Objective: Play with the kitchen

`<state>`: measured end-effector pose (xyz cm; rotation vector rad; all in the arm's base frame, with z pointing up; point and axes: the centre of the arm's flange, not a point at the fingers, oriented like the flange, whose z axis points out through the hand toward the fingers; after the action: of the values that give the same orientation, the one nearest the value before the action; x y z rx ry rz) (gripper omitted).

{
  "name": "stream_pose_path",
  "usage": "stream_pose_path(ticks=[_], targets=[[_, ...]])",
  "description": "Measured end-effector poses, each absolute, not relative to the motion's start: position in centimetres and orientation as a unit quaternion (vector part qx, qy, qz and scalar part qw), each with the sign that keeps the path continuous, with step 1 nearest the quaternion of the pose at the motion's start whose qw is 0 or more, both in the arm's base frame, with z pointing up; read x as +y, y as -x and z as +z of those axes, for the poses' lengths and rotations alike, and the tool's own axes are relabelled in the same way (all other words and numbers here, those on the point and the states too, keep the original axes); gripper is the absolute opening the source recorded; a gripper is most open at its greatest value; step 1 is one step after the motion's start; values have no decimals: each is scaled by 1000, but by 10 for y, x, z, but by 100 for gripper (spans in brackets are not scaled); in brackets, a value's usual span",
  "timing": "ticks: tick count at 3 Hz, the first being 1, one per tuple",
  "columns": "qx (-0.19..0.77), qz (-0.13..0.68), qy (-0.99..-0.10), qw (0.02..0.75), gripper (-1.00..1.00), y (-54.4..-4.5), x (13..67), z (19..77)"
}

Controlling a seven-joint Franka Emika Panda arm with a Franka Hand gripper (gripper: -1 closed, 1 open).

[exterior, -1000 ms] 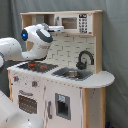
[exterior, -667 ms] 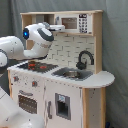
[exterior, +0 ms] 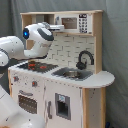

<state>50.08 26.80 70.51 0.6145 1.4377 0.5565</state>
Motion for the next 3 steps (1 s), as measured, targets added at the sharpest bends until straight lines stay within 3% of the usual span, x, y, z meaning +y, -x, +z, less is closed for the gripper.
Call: stream_pose_path(ticks=[3], targets=[[640,283,-277,658,-100,-451,251,709]])
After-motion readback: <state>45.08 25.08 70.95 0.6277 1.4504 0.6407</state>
